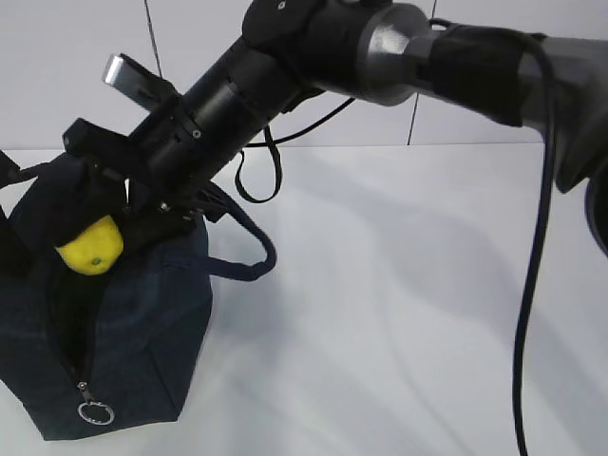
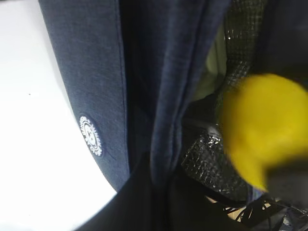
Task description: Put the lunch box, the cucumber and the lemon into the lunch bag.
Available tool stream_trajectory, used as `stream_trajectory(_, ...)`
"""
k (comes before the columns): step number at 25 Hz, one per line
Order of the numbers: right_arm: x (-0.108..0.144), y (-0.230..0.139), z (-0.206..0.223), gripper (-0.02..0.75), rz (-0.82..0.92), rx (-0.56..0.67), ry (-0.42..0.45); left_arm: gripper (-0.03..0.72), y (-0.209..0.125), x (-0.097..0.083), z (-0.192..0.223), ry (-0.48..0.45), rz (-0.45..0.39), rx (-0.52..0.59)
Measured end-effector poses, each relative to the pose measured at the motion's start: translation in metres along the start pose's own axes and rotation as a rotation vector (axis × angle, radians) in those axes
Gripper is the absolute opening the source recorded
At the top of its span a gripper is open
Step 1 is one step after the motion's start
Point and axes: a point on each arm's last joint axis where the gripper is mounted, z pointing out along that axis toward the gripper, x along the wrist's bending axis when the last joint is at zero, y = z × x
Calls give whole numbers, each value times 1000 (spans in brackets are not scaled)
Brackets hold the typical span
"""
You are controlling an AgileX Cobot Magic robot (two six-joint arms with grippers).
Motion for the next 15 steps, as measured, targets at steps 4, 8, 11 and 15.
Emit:
stream_trajectory(4, -18, 0, 11, 430, 10, 23, -60, 1, 0, 0, 0, -1, 0, 0)
stream_trajectory(8, -28, -1, 10, 430, -17, 41, -165, 1, 0, 0, 0, -2, -1, 0)
stream_trajectory(11, -31, 1, 11, 430, -22, 23, -190, 1, 0, 0, 0, -4, -2, -1)
stream_trajectory(15, -31, 6, 16, 430, 15, -27, -124, 1, 0, 0, 0, -4, -2, -1)
